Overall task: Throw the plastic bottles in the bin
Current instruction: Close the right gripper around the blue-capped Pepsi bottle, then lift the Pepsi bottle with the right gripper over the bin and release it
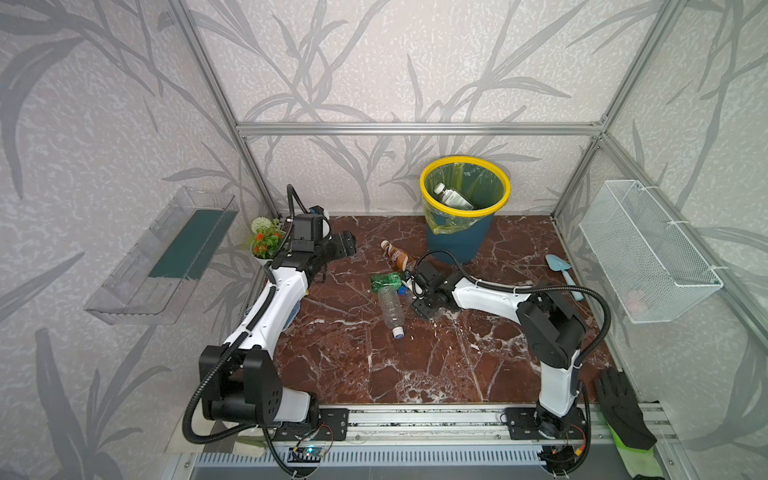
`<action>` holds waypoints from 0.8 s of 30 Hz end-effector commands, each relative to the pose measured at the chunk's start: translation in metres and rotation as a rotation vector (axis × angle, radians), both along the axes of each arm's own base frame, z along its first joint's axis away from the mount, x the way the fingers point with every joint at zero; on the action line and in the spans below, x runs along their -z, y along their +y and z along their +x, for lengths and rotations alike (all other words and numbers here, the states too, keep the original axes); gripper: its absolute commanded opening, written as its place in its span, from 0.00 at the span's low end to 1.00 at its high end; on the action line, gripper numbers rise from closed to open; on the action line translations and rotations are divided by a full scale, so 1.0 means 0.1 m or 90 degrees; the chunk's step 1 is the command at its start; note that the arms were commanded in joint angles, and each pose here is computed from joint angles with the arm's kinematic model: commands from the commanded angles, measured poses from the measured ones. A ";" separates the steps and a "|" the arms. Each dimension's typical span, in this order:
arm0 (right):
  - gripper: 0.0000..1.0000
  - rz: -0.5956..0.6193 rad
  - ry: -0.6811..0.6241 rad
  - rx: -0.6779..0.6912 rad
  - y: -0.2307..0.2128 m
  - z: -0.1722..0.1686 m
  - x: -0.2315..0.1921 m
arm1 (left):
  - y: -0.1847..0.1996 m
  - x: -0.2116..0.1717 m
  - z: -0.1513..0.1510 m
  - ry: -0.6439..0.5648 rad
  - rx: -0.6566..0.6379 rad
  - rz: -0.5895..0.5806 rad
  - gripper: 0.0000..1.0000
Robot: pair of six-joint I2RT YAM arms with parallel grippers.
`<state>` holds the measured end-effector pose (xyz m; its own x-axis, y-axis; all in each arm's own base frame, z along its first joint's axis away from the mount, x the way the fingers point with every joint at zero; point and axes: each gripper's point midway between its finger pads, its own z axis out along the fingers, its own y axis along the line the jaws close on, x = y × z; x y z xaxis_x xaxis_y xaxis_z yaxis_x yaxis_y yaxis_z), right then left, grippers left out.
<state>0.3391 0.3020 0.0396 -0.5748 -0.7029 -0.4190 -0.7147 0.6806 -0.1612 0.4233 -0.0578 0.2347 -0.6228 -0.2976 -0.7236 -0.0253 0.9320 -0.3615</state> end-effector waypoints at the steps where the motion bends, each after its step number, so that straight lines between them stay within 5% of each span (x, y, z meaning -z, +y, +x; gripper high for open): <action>1: 0.64 0.022 -0.028 -0.009 0.00 0.01 -0.20 | -0.02 -0.13 -0.03 -0.025 0.005 -0.011 0.91; 14: 0.54 0.126 -0.118 0.061 -0.24 -0.13 -0.94 | -0.06 -0.17 -0.04 -0.031 0.011 -0.020 0.90; 24: 0.53 0.282 -0.355 0.146 -0.69 -0.14 -2.17 | -0.14 -0.20 -0.08 -0.037 0.026 -0.005 0.90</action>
<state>0.3165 0.2458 0.2068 -0.4063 -0.4082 -0.8175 -0.5286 0.8347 -0.1541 0.4212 -0.0692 0.2437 -0.6142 -0.2900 -0.7340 0.0153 0.9255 -0.3784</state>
